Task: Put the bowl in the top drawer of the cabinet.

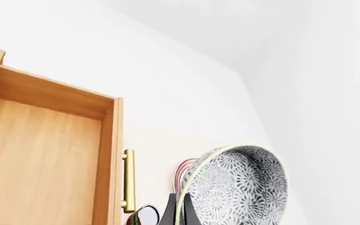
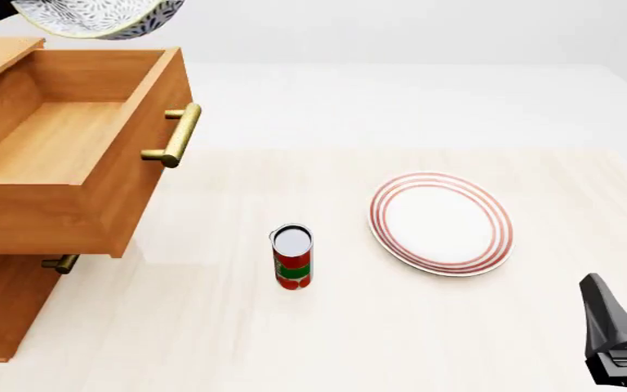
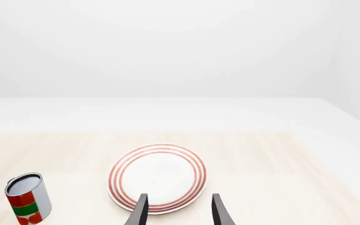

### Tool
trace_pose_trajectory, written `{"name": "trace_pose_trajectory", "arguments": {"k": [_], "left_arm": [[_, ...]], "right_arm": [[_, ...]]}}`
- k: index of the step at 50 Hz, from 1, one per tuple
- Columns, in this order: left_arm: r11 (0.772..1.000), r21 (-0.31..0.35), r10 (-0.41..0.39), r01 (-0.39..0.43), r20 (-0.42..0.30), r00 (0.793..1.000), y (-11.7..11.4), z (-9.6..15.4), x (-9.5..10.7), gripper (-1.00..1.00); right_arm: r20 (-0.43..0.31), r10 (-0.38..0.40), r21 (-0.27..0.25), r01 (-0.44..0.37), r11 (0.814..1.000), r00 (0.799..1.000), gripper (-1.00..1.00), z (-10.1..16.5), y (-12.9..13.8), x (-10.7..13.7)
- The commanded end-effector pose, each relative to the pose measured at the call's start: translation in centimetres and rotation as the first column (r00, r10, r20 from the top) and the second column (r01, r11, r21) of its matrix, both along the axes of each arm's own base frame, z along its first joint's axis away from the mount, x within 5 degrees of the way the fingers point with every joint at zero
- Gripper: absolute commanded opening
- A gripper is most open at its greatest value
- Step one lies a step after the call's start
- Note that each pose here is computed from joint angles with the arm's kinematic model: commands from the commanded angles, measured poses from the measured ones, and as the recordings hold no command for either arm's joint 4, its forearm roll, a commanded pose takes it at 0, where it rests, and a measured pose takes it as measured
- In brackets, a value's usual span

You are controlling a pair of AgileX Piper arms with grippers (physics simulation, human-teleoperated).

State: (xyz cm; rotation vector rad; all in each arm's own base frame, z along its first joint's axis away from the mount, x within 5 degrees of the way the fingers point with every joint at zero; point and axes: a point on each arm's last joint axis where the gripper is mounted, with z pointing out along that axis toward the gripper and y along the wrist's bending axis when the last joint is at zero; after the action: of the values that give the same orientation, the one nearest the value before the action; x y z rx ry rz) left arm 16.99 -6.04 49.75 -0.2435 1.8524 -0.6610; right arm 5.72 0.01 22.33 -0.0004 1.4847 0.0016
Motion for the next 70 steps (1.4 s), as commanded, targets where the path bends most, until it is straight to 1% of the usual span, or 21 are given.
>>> {"name": "trace_pose_trajectory", "arguments": {"k": [1, 7, 23, 38, 53, 57, 70], "left_arm": [[0.999, 0.003, 0.054, -0.054, 0.021, 0.998, 1.1, 0.8, -0.2, -1.0], [0.996, 0.011, 0.087, -0.087, 0.021, 0.996, 1.8, 0.9, -0.1, -1.0], [0.987, 0.045, 0.155, -0.155, -0.007, 0.988, 2.9, 0.6, 0.9, -1.0], [0.967, 0.083, 0.244, -0.24, -0.028, 0.969, 4.6, 0.6, 2.1, -1.0], [0.952, 0.122, 0.287, -0.28, -0.042, 0.957, 5.6, 0.7, 3.1, -1.0], [0.945, 0.138, 0.307, -0.297, -0.057, 0.95, 6.1, 0.4, 3.5, -1.0], [0.935, 0.162, 0.331, -0.314, -0.091, 0.939, 6.7, -0.5, 4.5, -1.0]], "right_arm": [[0.0, 0.0, 0.0, 0.0, 1.0, 1.0, 1.0, 0.0, 0.0, 0.0], [0.0, 0.0, 0.0, 0.0, 1.0, 1.0, 1.0, 0.0, 0.0, 0.0], [0.0, 0.0, 0.0, 0.0, 1.0, 1.0, 1.0, 0.0, 0.0, 0.0], [0.0, 0.0, 0.0, 0.0, 1.0, 1.0, 1.0, 0.0, 0.0, 0.0], [0.0, 0.0, 0.0, 0.0, 1.0, 1.0, 1.0, 0.0, 0.0, 0.0], [0.0, 0.0, 0.0, 0.0, 1.0, 1.0, 1.0, 0.0, 0.0, 0.0], [0.0, 0.0, 0.0, 0.0, 1.0, 1.0, 1.0, 0.0, 0.0, 0.0]]}}
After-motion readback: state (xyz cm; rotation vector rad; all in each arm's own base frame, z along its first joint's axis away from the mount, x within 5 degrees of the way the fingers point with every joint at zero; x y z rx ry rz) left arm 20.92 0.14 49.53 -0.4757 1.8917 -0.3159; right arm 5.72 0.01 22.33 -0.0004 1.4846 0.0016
